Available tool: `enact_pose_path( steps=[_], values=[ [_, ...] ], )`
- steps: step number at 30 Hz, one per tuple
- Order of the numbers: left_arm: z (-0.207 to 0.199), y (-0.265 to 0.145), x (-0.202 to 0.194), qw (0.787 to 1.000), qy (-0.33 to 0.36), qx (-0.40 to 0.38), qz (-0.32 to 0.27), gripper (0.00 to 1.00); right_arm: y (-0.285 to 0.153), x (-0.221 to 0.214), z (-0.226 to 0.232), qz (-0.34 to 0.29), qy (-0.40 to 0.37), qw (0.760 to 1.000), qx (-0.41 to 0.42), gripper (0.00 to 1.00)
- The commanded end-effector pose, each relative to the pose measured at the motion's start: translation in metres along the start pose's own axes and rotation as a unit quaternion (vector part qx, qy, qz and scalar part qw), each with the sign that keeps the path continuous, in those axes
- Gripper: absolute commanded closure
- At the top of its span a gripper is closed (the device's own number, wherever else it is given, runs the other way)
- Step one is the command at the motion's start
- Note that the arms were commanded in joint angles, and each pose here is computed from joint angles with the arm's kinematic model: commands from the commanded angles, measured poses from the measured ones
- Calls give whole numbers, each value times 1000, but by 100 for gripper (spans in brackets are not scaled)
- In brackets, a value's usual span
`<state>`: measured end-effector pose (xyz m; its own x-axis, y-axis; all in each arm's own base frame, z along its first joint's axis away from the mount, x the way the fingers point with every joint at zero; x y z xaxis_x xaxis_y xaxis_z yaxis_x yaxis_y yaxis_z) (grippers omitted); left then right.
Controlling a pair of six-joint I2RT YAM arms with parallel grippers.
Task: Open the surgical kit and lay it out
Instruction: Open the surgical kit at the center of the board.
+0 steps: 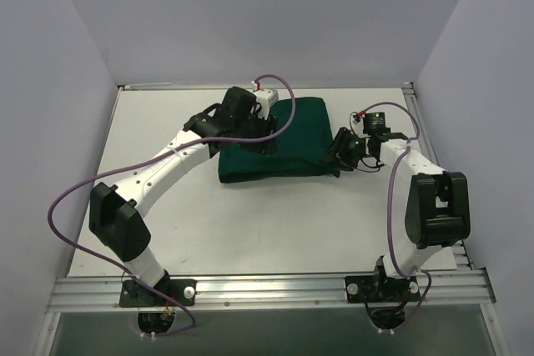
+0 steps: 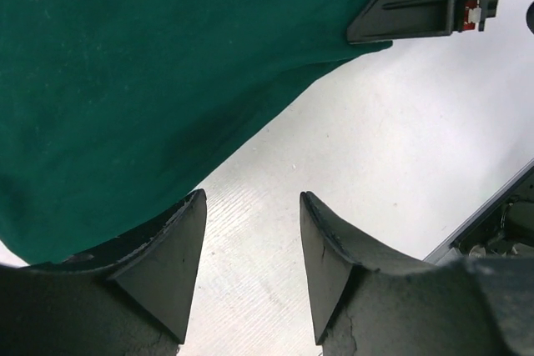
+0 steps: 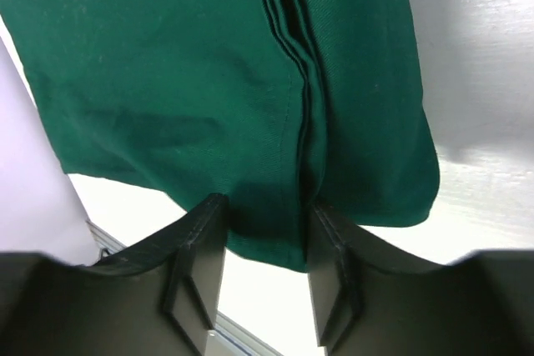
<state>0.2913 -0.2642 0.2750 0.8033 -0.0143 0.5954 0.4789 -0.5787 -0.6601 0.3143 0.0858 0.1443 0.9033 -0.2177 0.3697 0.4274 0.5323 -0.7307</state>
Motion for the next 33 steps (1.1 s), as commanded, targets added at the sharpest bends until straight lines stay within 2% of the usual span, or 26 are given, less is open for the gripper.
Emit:
enact_pose_path(
  steps=[1,3,7,10,13,16,17,18,25,30,33],
  values=[
    [-18,-5,17,999,28,-27,-35,43,0,2,3,2,3,1000,13,62],
    [-21,-4,18,998,38,-29,-39,42,-5,8,10,-4,-5,1000,13,68],
    [-36,9,10,995,75,-46,-37,35,-19,21,25,-10,-13,1000,5,87],
    [-52,22,2,989,121,-77,-42,34,-29,29,39,-16,-3,1000,18,91],
    [-64,40,-6,982,153,-94,-58,27,-36,36,56,-25,5,999,42,91],
    [-65,62,-6,981,160,-85,-67,26,-36,35,68,-21,8,998,59,92],
    [-66,67,-4,981,161,-85,-74,19,-36,35,70,-20,12,998,62,92],
    [-66,71,-3,980,163,-82,-79,18,-36,34,71,-19,13,998,65,92],
    [-66,108,-7,978,184,-49,-80,17,-42,33,80,-21,32,996,86,93],
    [-57,118,-5,978,185,-2,-97,18,-49,34,85,-25,32,995,91,94],
    [-56,125,-3,977,188,9,-100,23,-48,31,85,-22,35,995,95,94]
  ],
)
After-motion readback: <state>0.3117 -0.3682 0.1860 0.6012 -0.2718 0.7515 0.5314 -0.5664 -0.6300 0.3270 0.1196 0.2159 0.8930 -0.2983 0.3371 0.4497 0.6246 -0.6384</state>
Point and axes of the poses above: each gripper's point midway between its finger pads, its own y axis out along the fingers, its own z axis along the line the jaws close on, x = y × z, the point moved 8 cm from there along -y, back along the fingers, and after that the axes turned 14 degrees about -y, right-handed, at the moved point
